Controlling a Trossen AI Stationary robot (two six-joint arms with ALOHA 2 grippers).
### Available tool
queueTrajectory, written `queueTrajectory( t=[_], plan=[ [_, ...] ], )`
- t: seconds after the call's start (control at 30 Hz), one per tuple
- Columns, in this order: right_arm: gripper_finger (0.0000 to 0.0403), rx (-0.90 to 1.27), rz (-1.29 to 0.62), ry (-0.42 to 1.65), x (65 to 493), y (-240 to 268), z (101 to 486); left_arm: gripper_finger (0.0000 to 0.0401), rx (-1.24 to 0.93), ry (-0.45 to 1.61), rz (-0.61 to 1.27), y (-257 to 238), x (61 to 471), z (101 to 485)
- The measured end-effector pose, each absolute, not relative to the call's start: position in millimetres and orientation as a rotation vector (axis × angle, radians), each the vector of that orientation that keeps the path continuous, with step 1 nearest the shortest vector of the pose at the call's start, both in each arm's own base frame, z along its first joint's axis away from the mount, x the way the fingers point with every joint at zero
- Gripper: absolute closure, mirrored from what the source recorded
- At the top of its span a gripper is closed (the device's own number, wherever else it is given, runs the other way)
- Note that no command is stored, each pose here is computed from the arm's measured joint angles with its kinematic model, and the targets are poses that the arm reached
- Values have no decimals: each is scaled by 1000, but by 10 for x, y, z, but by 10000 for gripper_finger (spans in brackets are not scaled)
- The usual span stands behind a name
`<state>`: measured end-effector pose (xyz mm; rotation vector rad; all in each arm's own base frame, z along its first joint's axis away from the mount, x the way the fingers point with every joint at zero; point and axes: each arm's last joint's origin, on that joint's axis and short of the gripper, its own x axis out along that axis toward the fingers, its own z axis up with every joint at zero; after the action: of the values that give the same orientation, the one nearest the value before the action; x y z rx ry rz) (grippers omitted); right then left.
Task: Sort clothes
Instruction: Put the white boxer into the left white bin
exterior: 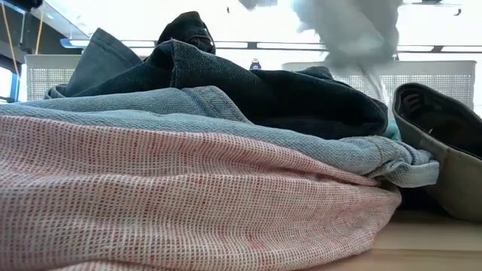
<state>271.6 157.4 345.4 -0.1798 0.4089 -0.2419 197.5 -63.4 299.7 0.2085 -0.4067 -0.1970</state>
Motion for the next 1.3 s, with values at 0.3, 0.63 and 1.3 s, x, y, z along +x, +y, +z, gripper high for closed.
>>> queueTrajectory(
  t=[0.3, 0.63, 1.3],
  plan=[
    [400, -182, -201, 322, 2941, 1292, 3727, 308, 377, -377, -244, -916, 2340, 3016],
    [399, -140, -30, 327, 3132, 1157, 3613, 127, 413, -158, 19, -949, 2914, 2685],
    [325, -53, 79, 399, 3219, 1220, 3460, 344, 373, -55, -57, -1104, 3376, 2368]
  ],
)
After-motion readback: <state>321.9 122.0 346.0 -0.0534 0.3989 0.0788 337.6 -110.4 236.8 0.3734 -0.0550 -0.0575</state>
